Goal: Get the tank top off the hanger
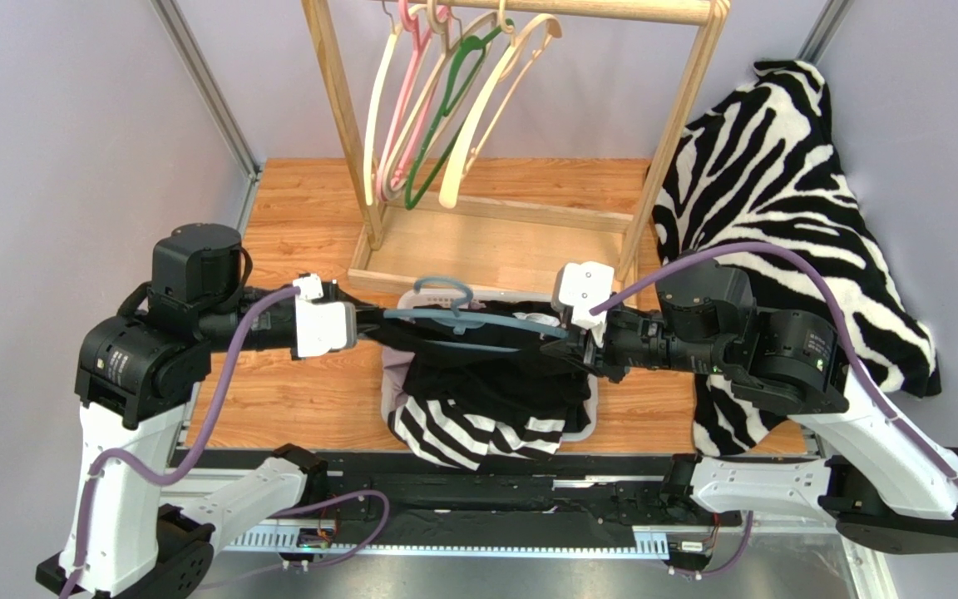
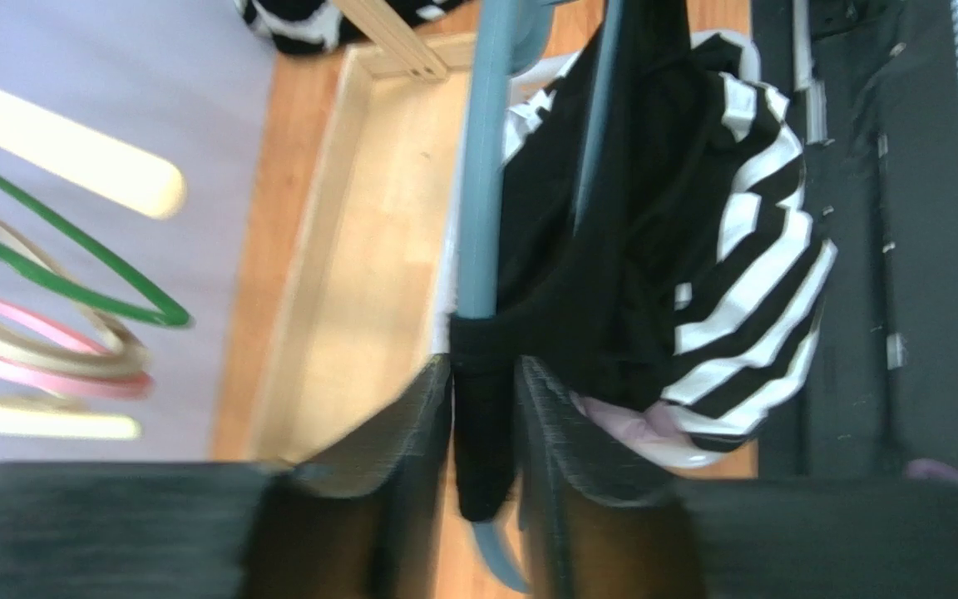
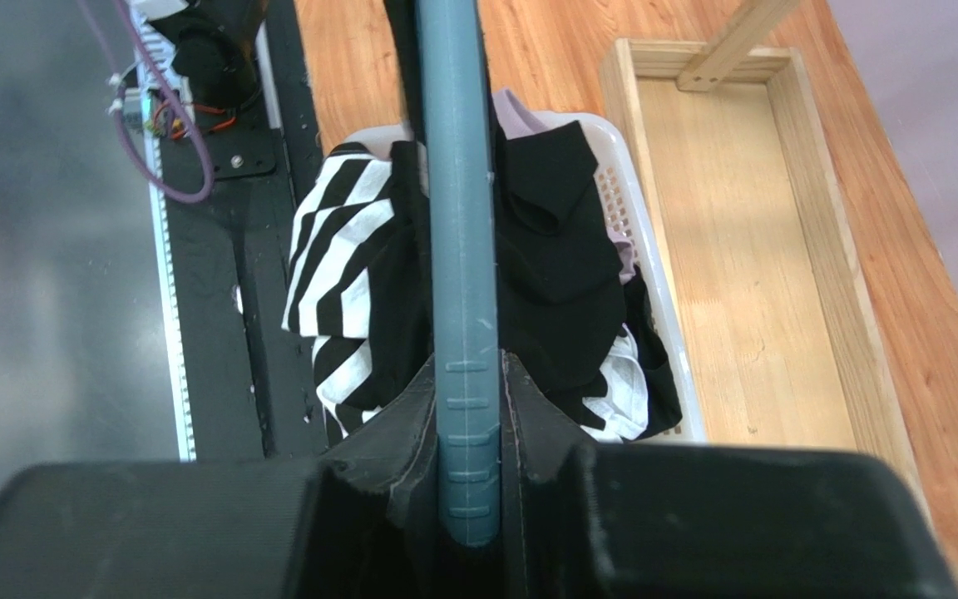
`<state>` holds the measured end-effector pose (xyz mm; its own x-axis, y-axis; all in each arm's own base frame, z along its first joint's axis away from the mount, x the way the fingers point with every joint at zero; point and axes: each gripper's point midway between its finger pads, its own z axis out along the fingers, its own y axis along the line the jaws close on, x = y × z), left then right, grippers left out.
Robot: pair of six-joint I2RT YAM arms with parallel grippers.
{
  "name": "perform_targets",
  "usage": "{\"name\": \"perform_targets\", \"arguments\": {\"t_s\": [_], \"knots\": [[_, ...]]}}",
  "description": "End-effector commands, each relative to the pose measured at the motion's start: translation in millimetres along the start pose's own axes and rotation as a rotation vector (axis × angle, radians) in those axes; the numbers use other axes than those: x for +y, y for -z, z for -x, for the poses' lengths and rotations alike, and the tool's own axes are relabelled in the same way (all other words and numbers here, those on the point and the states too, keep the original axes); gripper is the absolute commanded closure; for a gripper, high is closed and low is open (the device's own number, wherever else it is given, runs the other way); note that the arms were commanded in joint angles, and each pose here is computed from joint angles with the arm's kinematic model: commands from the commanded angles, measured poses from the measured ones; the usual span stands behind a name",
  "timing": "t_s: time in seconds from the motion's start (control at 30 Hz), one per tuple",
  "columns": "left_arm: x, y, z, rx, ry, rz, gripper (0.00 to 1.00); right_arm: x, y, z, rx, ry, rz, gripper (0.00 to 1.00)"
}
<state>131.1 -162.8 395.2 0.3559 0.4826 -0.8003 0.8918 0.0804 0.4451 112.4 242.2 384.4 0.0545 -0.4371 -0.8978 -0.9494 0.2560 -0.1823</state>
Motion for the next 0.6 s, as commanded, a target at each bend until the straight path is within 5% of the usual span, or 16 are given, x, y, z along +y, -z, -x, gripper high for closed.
{"name": "perform_targets", "arguments": {"t_s": [0.0, 0.27, 0.33, 0.37, 0.57], "knots": [[-9.5, 1.5, 13.1, -0.055, -0.074, -0.070, 1.00, -5.7, 9.5, 22.0, -0.070, 0.040, -0.023, 1.00], [-9.2, 2.2, 17.1, -0.067, -0.066, -0.071, 1.00, -8.2, 0.7, 20.4, -0.057, 0.056, -0.028, 1.00], [-9.3, 1.5, 17.2, -0.069, -0.060, -0.072, 1.00, -11.4, -3.0, 19.5, -0.053, 0.060, -0.043, 0.88], [-8.1, 1.4, 16.8, -0.067, -0.057, -0.067, 1.00, -12.5, -5.4, 18.8, -0.049, 0.062, -0.047, 0.72], [1.4, 0.9, 28.1, -0.102, -0.026, -0.037, 1.00, -7.9, -18.8, 40.7, -0.095, 0.067, 0.005, 0.53]]}}
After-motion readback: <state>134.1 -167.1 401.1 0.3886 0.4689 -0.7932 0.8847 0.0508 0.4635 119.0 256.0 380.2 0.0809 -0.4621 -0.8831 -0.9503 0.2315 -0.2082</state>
